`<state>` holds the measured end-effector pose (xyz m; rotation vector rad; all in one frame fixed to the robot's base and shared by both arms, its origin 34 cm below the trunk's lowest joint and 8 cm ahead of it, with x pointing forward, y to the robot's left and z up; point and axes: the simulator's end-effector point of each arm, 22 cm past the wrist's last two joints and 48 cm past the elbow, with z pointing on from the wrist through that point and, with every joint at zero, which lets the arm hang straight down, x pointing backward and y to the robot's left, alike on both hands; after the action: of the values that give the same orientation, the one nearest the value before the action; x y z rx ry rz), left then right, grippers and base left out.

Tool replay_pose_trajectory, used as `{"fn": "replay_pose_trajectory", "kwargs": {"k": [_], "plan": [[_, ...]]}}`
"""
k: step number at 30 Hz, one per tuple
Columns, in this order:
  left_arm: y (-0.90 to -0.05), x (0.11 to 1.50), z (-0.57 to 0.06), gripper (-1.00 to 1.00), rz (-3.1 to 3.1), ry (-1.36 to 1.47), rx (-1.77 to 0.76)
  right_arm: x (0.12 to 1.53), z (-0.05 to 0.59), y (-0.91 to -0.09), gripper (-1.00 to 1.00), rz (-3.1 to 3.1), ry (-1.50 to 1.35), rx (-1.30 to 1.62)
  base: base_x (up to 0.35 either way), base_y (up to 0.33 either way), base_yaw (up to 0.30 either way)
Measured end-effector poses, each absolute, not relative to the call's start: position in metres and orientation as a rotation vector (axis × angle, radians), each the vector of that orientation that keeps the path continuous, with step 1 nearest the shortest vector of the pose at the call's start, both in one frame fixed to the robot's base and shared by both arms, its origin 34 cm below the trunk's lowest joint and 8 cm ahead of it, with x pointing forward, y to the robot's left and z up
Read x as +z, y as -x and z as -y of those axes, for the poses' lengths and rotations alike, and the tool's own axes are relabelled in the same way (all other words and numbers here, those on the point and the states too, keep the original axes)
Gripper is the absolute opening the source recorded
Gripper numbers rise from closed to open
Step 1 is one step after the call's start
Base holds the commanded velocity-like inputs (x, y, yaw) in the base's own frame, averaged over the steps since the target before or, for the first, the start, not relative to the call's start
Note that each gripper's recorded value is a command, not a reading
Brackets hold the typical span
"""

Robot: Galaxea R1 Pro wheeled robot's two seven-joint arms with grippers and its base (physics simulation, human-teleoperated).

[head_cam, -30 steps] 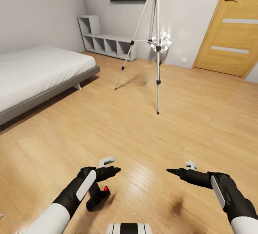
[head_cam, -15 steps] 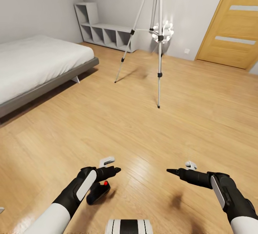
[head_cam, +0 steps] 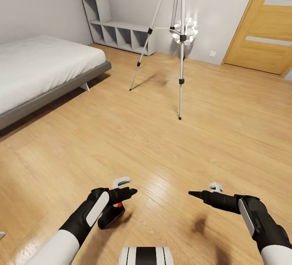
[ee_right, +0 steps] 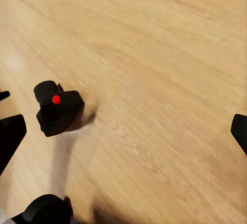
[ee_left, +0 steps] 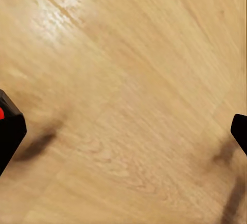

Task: Attach the digital camera to the camera tripod in the bedroom.

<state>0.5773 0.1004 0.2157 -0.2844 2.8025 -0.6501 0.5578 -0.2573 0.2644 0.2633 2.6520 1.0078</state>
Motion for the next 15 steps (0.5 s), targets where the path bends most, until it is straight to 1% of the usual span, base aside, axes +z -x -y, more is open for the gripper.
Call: {"fn": "replay_pose_trajectory", "kwargs": {"k": [7,10,15], "plan": [[-0.5798,0.2182,-0.0994,1.0,-2.796,0.277,-0.651,0.2643,0.2569,-0.5578,1.0,-2.651,-0.263,1.008,-0.012,0.012,0.0],[-0.5802,0.2183,-0.0998,1.0,-2.795,0.274,-0.648,0.2643,0.2569,-0.5579,1.0,-2.651,-0.264,1.009,-0.108,0.121,0.0],[-0.5801,0.2179,-0.1002,1.0,-2.795,0.272,-0.645,0.2641,0.2568,-0.5578,1.0,-2.651,-0.264,1.009,-0.156,0.188,0.0]]}}
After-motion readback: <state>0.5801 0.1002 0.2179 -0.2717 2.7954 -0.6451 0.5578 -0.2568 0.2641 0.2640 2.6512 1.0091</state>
